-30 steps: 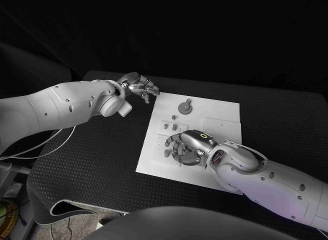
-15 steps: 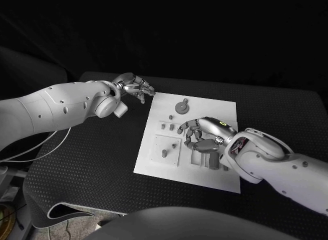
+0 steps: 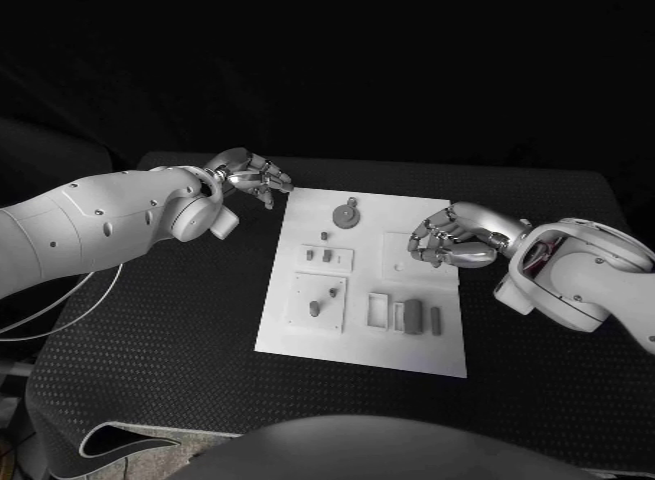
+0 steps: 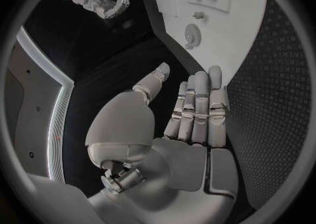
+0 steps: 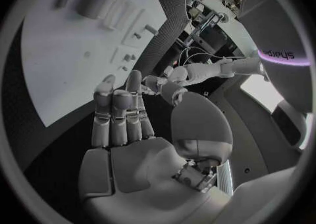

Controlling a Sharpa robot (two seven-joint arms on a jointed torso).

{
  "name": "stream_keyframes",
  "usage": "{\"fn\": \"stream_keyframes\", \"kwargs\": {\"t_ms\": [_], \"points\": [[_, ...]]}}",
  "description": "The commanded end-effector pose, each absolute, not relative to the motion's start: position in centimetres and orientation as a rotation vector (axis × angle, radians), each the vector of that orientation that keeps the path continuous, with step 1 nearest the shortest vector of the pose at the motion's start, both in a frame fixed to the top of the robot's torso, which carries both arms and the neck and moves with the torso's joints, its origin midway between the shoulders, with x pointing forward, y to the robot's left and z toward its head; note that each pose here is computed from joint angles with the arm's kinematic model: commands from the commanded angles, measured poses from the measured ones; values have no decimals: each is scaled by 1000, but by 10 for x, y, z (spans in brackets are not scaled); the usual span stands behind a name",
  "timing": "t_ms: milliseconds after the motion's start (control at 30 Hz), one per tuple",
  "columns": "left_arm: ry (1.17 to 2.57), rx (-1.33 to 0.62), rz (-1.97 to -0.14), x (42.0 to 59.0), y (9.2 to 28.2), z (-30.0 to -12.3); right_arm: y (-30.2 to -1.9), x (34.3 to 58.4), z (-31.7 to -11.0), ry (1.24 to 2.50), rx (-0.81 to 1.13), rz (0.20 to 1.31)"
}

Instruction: Assemble the parts on the task board

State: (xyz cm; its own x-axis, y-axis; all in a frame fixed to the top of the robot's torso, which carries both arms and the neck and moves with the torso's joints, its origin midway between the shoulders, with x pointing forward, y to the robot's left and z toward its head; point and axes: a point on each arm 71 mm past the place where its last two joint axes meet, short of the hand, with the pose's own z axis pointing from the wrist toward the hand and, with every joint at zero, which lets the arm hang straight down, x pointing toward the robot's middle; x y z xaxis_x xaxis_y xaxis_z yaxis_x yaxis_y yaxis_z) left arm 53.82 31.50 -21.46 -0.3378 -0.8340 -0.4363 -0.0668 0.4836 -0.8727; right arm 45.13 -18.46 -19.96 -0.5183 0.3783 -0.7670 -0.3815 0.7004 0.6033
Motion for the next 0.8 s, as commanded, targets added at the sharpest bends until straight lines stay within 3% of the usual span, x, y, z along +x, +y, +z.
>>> {"fn": "stream_keyframes", "kwargs": {"t_ms": [33, 200, 433, 800], "points": [[1725, -767, -979, 538, 314, -213, -205, 450, -220, 2156, 148, 825], [1728, -771, -973, 538, 316, -213, -221, 441, -236, 2266, 157, 799], [1725, -767, -968, 539, 315, -213, -221, 431, -248, 2361, 105, 760], [1725, -767, -966, 539, 315, -213, -206, 429, -256, 2370, 172, 621]]}}
